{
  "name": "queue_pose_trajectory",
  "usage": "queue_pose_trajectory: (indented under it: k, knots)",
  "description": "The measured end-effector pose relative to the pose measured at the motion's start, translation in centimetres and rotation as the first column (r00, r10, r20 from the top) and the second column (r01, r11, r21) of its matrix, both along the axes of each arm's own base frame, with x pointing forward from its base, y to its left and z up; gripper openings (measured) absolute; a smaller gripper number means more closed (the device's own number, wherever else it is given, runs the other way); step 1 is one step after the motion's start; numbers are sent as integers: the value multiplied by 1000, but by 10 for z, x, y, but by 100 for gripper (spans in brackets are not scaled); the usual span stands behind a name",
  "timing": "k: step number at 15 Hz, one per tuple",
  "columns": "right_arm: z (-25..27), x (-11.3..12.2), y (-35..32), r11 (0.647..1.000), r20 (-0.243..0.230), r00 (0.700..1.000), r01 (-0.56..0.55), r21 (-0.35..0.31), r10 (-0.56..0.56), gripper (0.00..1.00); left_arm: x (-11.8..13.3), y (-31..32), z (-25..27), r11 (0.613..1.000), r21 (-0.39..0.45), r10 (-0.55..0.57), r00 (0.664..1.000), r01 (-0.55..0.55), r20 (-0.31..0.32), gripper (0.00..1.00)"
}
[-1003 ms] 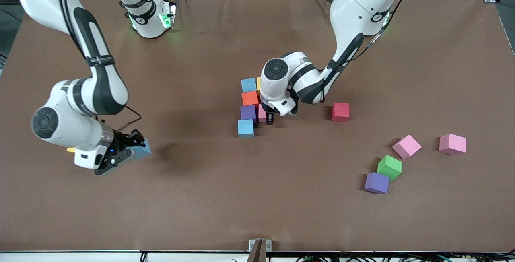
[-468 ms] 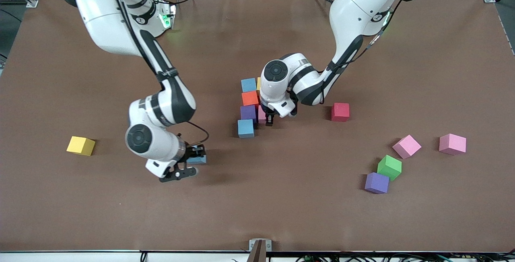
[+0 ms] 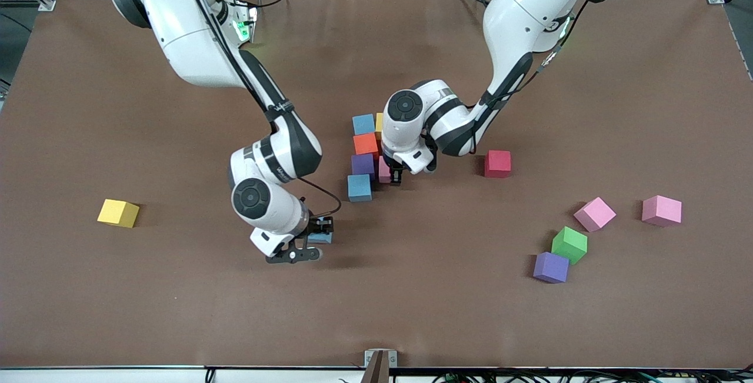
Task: Arrange 11 blocks into digit 3
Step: 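Carry the cyan cube with the right gripper while the left gripper places pink, then place cyan below cyan with the right gripper while the left gripper reaches red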
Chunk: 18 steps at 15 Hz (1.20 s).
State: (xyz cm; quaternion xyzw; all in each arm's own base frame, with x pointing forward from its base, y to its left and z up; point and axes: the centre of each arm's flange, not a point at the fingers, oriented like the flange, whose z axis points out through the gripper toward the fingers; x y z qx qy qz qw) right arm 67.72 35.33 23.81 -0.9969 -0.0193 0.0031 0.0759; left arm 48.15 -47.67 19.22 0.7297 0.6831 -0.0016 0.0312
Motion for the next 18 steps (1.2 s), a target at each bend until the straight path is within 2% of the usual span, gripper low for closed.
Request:
queue_pose_trajectory:
  k: [2,3,7,11,14,18]
  knots:
    - [-6,-5,19,1000,1,1000,28,3,-28,56,3,1,2,1000,2,-20,1000,20,9,96]
    - [-10,-8,28,999,3,999,40,5,-40,56,4,1,4,999,0,-32,999,32,14,100]
    - [-26,-21,52,998,4,998,57,7,-57,56,12,-4,35,999,-5,-53,997,53,49,100]
    - [-26,-27,64,998,5,998,68,6,-68,56,20,9,95,995,39,-97,993,94,66,100]
    - [-26,-31,70,998,3,998,59,4,-59,56,34,38,139,985,54,-167,985,165,34,100]
    - [-27,-36,78,999,0,999,47,2,-47,56,68,107,175,960,83,-265,964,267,-29,100]
